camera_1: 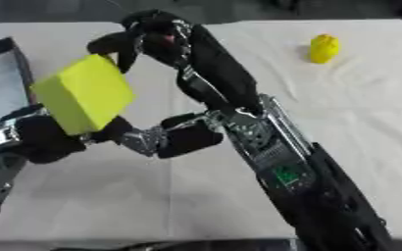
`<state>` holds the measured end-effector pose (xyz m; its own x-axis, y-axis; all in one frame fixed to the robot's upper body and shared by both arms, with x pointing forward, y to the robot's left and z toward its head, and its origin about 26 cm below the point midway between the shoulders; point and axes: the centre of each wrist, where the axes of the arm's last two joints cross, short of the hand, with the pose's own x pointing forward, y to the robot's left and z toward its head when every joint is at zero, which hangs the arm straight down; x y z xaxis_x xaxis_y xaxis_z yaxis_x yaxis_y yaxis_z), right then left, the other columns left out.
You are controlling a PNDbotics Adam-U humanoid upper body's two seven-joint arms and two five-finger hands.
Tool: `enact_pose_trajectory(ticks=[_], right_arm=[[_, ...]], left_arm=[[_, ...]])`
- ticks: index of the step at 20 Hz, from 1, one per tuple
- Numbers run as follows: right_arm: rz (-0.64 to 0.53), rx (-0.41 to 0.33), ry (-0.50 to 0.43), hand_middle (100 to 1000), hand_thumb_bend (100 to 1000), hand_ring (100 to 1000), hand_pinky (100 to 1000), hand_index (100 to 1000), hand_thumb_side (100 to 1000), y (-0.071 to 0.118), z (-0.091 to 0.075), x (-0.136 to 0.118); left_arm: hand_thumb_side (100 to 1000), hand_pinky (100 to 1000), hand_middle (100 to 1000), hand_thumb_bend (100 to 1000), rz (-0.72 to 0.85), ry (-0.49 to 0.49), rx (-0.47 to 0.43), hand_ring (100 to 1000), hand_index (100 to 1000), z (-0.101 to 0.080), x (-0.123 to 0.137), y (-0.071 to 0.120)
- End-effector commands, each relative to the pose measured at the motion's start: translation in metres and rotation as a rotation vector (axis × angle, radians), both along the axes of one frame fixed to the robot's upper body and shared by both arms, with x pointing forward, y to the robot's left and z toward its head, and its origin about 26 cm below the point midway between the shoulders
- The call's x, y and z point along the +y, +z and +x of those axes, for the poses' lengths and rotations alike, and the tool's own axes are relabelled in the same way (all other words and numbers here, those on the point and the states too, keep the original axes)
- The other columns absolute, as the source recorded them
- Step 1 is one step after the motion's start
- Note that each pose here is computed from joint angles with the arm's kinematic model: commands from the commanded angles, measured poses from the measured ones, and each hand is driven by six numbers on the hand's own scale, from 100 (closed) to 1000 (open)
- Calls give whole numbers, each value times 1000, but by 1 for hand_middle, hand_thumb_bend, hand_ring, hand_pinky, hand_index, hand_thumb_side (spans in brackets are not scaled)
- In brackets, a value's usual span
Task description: Pick up the objects with one hand, pass them to the other hand, and then place them into the box on the other side of the table.
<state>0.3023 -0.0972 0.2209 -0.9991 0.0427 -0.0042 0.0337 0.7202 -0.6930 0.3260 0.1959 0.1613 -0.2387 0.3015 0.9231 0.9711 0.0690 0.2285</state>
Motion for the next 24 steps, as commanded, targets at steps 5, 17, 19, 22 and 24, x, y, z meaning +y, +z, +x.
enact_pose_trajectory(ticks=[5,17,19,22,24], right_arm=[[-11,-2,26,460,190,522,783,523,343,2,-1,4],[-20,11,32,456,183,514,782,519,339,-3,1,5],[-18,18,32,455,184,513,780,519,341,-4,1,4],[-12,27,21,455,187,514,780,519,341,-4,2,2],[-2,30,3,454,187,514,779,517,341,-3,2,0]], left_arm=[[708,1000,776,126,-13,-18,0,882,979,3,-4,11],[688,1000,787,120,-39,-85,3,893,985,0,-15,20],[690,1000,787,115,-40,-90,0,894,985,-1,-16,21],[693,1000,787,115,-35,-88,-3,895,985,-2,-15,21],[695,1000,788,117,-32,-84,-6,897,985,-4,-14,20]])
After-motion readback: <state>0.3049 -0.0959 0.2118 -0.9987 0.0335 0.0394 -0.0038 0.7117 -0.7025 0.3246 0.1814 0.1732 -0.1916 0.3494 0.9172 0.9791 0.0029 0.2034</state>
